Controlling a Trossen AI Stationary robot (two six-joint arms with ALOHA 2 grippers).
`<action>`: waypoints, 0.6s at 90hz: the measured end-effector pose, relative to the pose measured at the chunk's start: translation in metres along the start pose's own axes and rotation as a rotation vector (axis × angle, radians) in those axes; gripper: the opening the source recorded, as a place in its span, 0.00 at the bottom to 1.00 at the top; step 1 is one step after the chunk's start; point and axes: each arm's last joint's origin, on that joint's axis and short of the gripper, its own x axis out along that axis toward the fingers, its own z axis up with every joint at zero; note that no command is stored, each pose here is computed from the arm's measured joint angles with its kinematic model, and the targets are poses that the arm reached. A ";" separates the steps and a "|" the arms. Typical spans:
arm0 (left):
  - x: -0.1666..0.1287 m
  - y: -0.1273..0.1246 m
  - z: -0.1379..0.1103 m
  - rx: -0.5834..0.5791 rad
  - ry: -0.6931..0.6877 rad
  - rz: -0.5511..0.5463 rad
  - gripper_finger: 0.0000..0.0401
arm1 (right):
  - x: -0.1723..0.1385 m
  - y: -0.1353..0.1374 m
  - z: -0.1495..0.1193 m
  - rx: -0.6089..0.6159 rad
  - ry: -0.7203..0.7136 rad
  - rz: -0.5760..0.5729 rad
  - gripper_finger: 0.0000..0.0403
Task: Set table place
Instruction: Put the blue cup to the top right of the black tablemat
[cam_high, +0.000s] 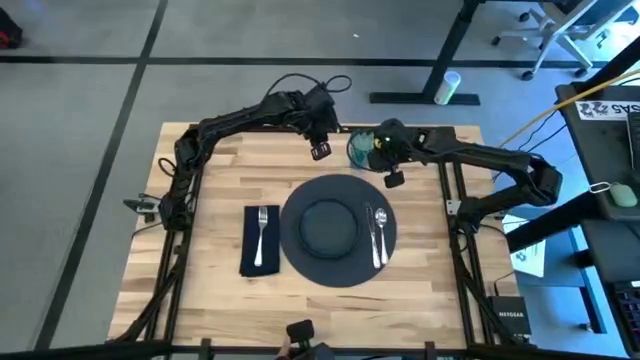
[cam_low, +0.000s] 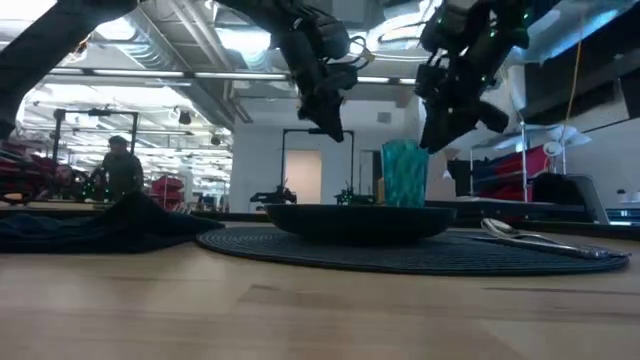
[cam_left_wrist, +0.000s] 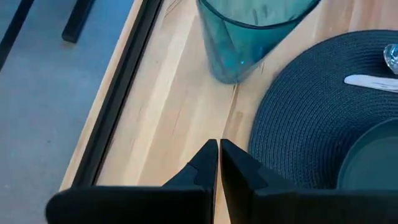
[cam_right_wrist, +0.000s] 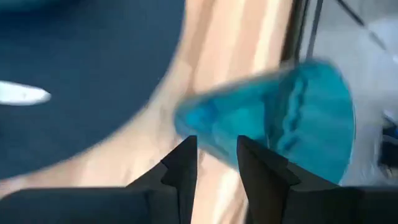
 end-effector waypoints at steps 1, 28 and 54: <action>0.000 0.000 0.000 0.000 0.000 0.000 0.00 | 0.000 0.000 -0.001 0.002 0.002 -0.001 0.25; 0.000 0.002 0.000 -0.004 -0.003 0.003 0.00 | -0.018 -0.005 0.000 0.002 -0.082 -0.012 0.25; 0.000 0.003 0.000 0.002 -0.007 0.005 0.00 | -0.015 -0.024 -0.001 0.000 -0.096 -0.070 0.25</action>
